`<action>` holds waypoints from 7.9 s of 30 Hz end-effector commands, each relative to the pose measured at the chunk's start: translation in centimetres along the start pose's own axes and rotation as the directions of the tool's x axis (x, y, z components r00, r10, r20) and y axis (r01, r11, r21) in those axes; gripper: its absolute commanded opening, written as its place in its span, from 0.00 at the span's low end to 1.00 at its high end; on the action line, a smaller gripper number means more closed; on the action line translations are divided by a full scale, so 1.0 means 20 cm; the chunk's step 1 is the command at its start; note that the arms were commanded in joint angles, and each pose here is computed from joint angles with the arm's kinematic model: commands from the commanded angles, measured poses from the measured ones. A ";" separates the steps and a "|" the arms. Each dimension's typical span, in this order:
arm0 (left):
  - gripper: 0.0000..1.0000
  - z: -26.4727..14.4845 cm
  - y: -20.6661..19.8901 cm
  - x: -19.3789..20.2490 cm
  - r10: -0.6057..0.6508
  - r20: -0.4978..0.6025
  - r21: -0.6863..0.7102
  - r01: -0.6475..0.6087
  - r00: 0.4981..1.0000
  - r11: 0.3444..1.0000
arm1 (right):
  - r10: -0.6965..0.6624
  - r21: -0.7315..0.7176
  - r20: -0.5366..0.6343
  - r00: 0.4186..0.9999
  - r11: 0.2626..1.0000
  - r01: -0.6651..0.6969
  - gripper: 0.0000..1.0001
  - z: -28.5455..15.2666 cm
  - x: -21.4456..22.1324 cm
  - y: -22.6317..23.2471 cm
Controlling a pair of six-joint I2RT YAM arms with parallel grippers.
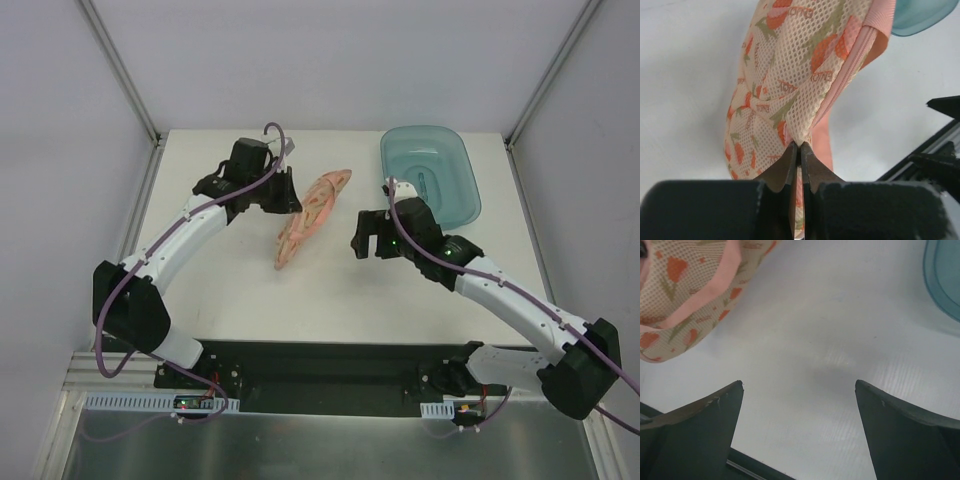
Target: Unzip the laundry bag and remove the bra
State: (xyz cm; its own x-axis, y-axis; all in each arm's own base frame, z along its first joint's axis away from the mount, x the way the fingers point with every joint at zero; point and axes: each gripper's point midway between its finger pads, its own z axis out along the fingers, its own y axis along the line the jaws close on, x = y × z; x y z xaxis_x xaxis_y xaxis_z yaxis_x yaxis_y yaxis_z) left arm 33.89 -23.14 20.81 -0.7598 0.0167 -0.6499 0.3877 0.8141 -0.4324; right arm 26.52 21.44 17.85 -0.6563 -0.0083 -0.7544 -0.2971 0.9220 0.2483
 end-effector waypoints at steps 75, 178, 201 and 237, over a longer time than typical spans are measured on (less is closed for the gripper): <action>0.98 -0.39 0.04 0.14 0.092 0.464 0.066 -0.138 0.881 0.988 | 0.508 -0.373 -0.044 0.860 0.790 -0.486 0.01 0.03 -0.63 0.62; 0.98 -0.69 0.03 -0.30 -0.277 0.446 0.228 0.191 0.851 0.955 | 0.493 -0.618 0.025 0.870 0.691 -0.374 0.01 0.02 -0.53 0.16; 0.99 -0.59 0.11 -0.12 0.442 0.441 -0.404 -0.267 0.781 0.875 | 0.547 -0.090 -0.110 0.830 0.826 -0.556 0.01 0.12 -0.40 -0.05; 0.99 -0.05 -0.35 0.41 0.762 0.449 -0.167 -0.794 0.467 0.585 | 0.676 -0.023 -0.298 0.674 0.700 -0.713 0.01 0.12 -0.43 -0.05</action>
State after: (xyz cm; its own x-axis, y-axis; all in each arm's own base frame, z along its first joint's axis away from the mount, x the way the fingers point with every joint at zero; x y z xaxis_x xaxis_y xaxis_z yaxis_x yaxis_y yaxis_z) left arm 25.11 -26.93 16.95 0.0183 0.4127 -0.9107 0.7319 0.6150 0.2935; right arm 33.85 20.83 20.32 -0.8435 0.4938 -0.2115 0.2494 0.7086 0.6600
